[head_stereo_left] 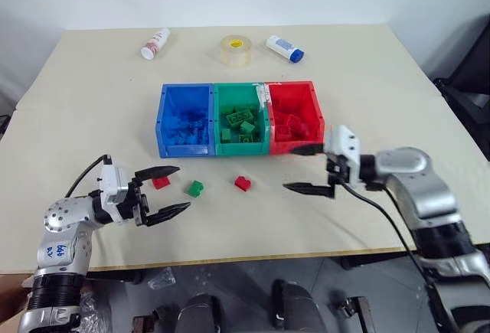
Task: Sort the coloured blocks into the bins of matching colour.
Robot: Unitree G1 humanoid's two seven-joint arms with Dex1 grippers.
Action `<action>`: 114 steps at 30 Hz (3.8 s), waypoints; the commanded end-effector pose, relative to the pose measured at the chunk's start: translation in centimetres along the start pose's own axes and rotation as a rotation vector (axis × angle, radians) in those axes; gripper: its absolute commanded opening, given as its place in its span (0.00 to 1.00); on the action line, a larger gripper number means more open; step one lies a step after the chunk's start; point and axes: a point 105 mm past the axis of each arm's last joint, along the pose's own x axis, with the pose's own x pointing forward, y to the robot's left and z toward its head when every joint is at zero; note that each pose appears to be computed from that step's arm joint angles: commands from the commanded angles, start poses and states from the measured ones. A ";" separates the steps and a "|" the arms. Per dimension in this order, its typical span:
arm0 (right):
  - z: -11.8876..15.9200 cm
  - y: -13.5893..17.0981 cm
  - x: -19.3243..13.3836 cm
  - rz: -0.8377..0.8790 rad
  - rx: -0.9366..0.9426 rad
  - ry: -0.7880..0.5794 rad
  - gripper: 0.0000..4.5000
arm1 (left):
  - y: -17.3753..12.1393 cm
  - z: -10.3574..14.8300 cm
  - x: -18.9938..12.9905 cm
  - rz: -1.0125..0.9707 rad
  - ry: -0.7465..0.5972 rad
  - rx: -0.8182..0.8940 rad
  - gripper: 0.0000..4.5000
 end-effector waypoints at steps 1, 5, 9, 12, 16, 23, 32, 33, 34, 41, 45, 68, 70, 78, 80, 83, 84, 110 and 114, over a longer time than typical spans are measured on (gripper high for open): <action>-0.3 0.7 -3.4 -0.043 0.011 0.023 0.99 | 0.4 0.6 -0.4 -0.002 0.005 0.035 1.00; -1.7 1.2 -6.1 -0.100 0.046 0.104 0.99 | 0.6 0.5 -0.5 -0.005 0.012 0.034 1.00; -1.6 1.3 -5.9 -0.109 0.047 0.110 0.99 | 0.8 0.6 -0.3 -0.011 0.011 0.037 1.00; -1.3 1.3 -4.4 -0.091 0.043 0.101 0.99 | 0.8 0.6 -0.2 -0.013 0.011 0.040 1.00; -0.6 1.8 -0.5 -0.038 0.042 0.068 0.99 | 0.7 0.8 -0.1 -0.015 0.006 0.046 1.00; 0.6 2.0 6.8 0.015 0.013 0.014 0.99 | -0.3 1.0 0.2 -0.027 -0.004 0.048 1.00; -0.6 1.9 12.2 0.013 0.004 0.050 0.99 | -1.9 0.2 -0.2 -0.026 0.009 0.018 1.00; -0.7 1.9 12.4 0.019 0.007 0.053 0.99 | -2.0 0.2 -0.2 -0.025 0.009 0.017 1.00; -0.8 2.0 12.6 0.026 0.008 0.053 0.99 | -2.1 0.2 -0.2 -0.025 0.009 0.017 1.00; -0.3 2.4 12.9 0.032 0.031 0.015 0.63 | -2.3 0.2 -0.2 -0.015 0.009 0.012 1.00; -0.2 2.5 12.5 0.025 0.026 0.009 0.31 | -2.5 0.1 -0.2 -0.015 0.010 0.006 1.00; 5.0 -10.0 3.1 -0.511 0.008 -0.162 0.51 | -1.8 -0.3 1.8 -0.048 -0.034 0.007 1.00; 5.0 -10.1 3.2 -0.506 0.000 -0.167 0.66 | -1.7 -0.2 1.8 -0.049 -0.035 0.010 1.00; 4.5 -9.3 2.7 -0.468 -0.015 -0.164 0.99 | -1.6 -0.3 1.5 -0.046 -0.032 0.010 1.00; 4.2 -8.4 2.3 -0.424 -0.019 -0.153 0.99 | -1.6 -0.3 1.5 -0.044 -0.030 0.009 1.00; 3.5 -5.7 1.7 -0.284 -0.020 -0.126 0.99 | -1.6 -0.4 1.3 -0.037 -0.019 0.004 1.00; 3.1 -4.9 1.4 -0.242 -0.017 -0.112 0.99 | -1.6 -0.4 1.2 -0.034 -0.015 0.004 1.00; -1.4 -1.3 -2.6 0.071 -0.005 0.019 0.99 | -3.6 0.6 -8.5 0.470 0.208 0.025 1.00; -1.0 -1.5 -2.0 0.102 -0.016 0.006 0.99 | -4.1 0.8 -8.7 0.486 0.220 0.022 1.00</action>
